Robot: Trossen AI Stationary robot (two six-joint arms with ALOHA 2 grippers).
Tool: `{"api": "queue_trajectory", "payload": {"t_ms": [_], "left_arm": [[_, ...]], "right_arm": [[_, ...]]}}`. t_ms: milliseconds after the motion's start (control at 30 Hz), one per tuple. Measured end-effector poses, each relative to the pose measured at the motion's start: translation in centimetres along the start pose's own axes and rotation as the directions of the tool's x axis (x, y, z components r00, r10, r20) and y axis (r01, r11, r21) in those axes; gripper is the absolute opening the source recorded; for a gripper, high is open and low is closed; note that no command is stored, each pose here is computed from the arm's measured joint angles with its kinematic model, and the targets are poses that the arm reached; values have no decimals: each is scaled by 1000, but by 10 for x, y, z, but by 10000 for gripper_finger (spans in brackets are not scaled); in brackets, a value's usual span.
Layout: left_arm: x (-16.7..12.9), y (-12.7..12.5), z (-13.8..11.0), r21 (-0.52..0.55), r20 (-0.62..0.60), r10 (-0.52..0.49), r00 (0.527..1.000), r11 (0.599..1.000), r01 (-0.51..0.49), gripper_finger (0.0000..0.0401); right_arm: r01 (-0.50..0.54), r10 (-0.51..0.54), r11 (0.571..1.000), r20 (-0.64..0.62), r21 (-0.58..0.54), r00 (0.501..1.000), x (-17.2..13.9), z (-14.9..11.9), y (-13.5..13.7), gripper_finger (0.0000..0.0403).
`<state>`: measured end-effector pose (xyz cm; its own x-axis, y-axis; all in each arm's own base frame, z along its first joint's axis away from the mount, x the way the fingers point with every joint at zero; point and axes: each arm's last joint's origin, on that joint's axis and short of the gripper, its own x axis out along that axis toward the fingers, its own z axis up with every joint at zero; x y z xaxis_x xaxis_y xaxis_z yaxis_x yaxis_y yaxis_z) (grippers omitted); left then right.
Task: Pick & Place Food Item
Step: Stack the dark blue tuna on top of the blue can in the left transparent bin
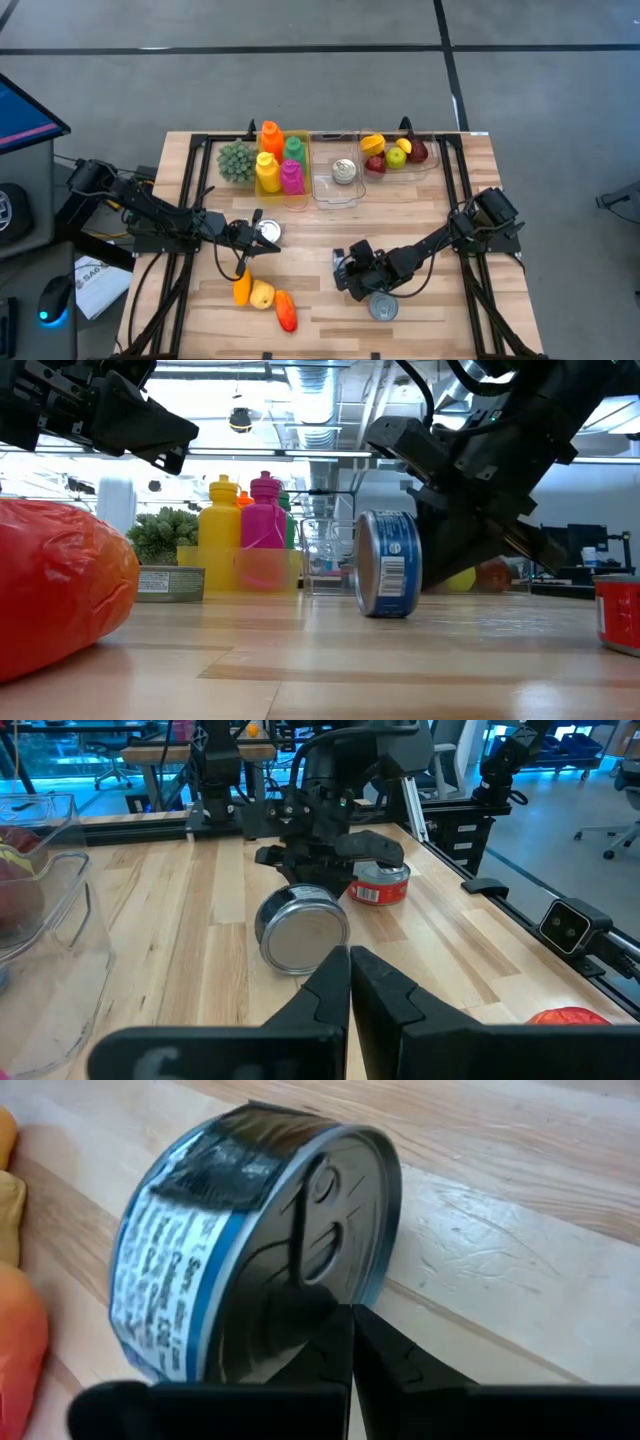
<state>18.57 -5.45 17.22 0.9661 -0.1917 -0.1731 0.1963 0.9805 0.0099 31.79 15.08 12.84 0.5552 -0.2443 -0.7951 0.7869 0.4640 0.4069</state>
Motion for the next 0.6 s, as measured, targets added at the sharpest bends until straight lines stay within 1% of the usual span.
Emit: {"api": "queue_trajectory", "payload": {"t_ms": [600], "left_arm": [[0, 0, 0, 0, 0, 0, 1000, 1000, 0, 2]], "right_arm": [[2, -2, 1000, 5, -10, 1000, -1, 1, 0, 0]]}}
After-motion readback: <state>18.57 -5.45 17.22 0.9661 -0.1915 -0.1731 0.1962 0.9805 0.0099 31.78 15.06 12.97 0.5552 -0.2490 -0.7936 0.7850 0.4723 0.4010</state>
